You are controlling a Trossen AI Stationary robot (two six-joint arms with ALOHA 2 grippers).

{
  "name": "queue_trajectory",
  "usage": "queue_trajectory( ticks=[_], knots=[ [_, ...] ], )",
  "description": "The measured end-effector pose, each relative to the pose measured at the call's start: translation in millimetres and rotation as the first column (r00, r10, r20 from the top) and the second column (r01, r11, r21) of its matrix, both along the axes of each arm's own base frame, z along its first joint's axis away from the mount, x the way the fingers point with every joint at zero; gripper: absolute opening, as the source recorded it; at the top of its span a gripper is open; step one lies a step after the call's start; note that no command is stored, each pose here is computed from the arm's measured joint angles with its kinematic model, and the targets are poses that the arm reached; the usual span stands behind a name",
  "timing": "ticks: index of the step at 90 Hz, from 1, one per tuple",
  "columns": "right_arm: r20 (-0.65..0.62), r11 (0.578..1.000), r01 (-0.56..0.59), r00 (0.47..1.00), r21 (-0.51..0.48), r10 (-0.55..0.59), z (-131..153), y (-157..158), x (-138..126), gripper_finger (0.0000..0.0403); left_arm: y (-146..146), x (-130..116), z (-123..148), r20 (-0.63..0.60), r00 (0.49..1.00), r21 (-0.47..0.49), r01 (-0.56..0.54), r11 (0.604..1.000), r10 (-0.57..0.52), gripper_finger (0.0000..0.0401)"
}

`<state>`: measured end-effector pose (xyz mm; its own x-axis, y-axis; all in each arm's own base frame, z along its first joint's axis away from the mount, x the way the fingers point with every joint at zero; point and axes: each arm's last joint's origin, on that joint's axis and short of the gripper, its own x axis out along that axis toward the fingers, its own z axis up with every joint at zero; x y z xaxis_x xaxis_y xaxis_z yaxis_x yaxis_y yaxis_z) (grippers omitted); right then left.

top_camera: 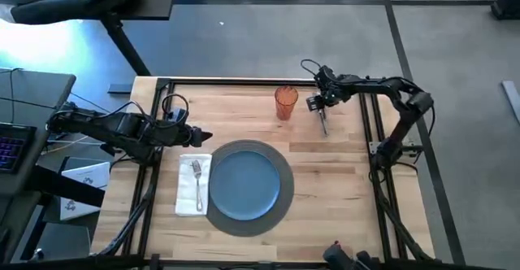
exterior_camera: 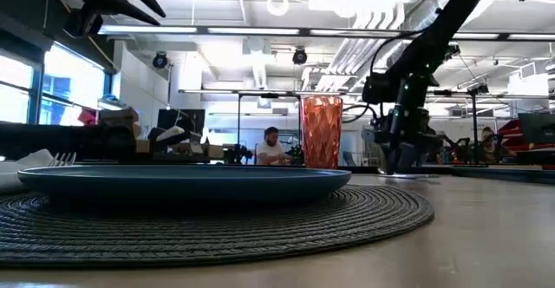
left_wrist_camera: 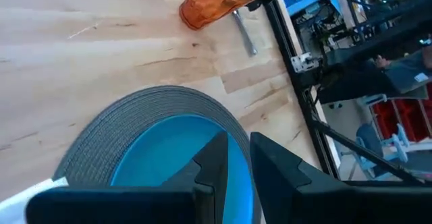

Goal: Set table place
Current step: Put the cup on the table mat

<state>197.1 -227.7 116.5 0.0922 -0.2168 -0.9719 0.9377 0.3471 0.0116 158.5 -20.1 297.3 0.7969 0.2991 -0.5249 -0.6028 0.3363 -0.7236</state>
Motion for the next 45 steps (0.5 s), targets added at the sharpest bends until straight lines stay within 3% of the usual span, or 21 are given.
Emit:
queue_trajectory(
  ticks=[10,32,45],
  knots=[
    [-0.015,1.000,-0.028,1.000,-0.005,0.028,2.9,1.3,-1.5,0.0009,-0.9,3.9,-1.2,0.001,1.000,-0.009,-0.004,1.000,0.004,0.0051],
    [-0.074,0.998,-0.036,0.997,0.045,0.039,23.0,15.9,-17.5,0.0000,-2.3,10.6,-5.3,-0.027,1.000,0.012,0.007,1.000,-0.007,0.0051],
    [0.004,0.996,-0.002,1.000,0.093,0.002,44.3,26.9,-22.7,0.0000,-3.0,12.1,-6.6,-0.054,0.997,0.046,0.050,0.998,-0.048,0.0050]
  ],
)
